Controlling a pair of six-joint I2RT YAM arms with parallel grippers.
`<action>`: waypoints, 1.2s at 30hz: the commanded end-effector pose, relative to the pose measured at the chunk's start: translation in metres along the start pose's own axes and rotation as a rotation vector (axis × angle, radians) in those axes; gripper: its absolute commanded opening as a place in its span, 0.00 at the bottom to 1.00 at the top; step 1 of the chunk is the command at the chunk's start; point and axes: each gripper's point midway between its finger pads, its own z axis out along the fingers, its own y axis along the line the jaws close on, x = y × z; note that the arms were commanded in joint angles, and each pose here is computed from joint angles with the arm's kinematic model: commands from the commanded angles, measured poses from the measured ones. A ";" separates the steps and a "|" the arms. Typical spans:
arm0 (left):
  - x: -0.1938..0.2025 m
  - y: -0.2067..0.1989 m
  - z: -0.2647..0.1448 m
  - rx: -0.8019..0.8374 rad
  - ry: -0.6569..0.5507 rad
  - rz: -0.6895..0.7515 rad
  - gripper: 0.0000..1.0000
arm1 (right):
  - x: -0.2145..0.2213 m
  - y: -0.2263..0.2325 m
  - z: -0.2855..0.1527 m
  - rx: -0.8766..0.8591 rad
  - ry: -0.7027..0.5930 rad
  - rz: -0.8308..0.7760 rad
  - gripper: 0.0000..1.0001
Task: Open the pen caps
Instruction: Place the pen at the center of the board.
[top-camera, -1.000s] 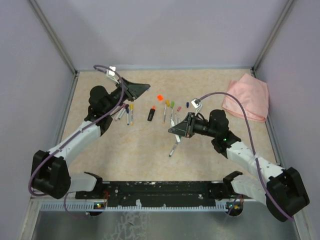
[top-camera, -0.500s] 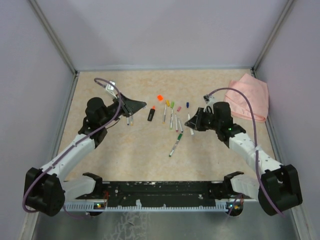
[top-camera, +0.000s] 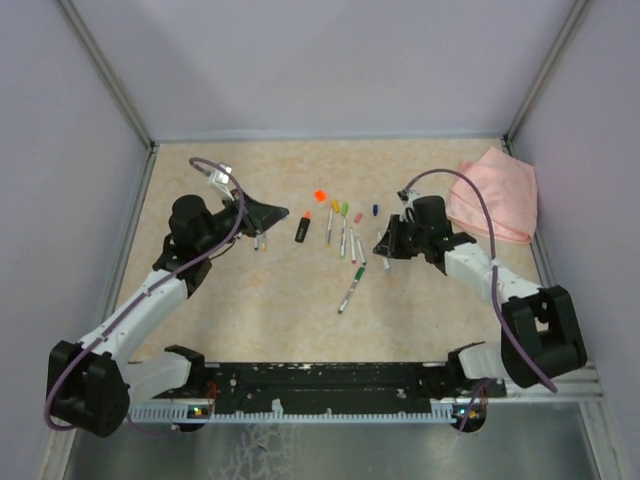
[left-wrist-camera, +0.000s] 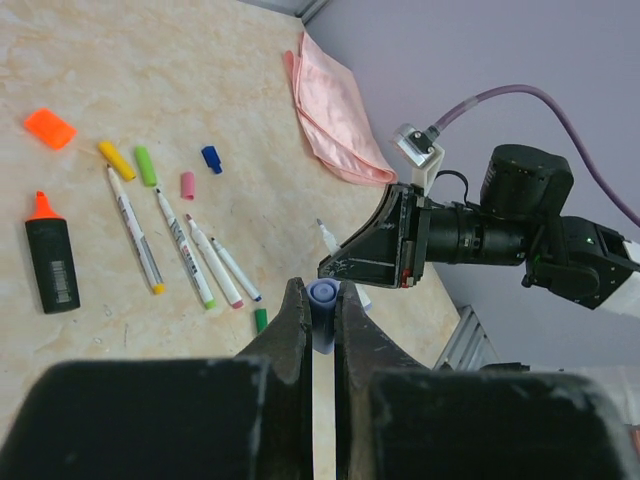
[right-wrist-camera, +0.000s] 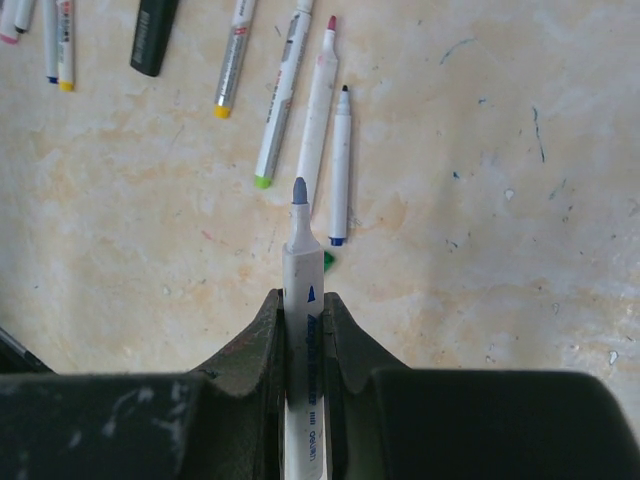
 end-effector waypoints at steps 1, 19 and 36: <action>-0.006 -0.001 -0.003 0.014 -0.013 0.071 0.00 | -0.021 -0.005 0.007 0.030 -0.020 -0.050 0.00; -0.002 0.012 0.004 0.055 0.016 0.100 0.00 | -0.014 -0.043 0.046 0.176 0.117 -0.054 0.11; 0.022 0.020 0.008 0.097 0.115 0.009 0.00 | -0.001 -0.054 0.048 0.214 0.149 -0.039 0.27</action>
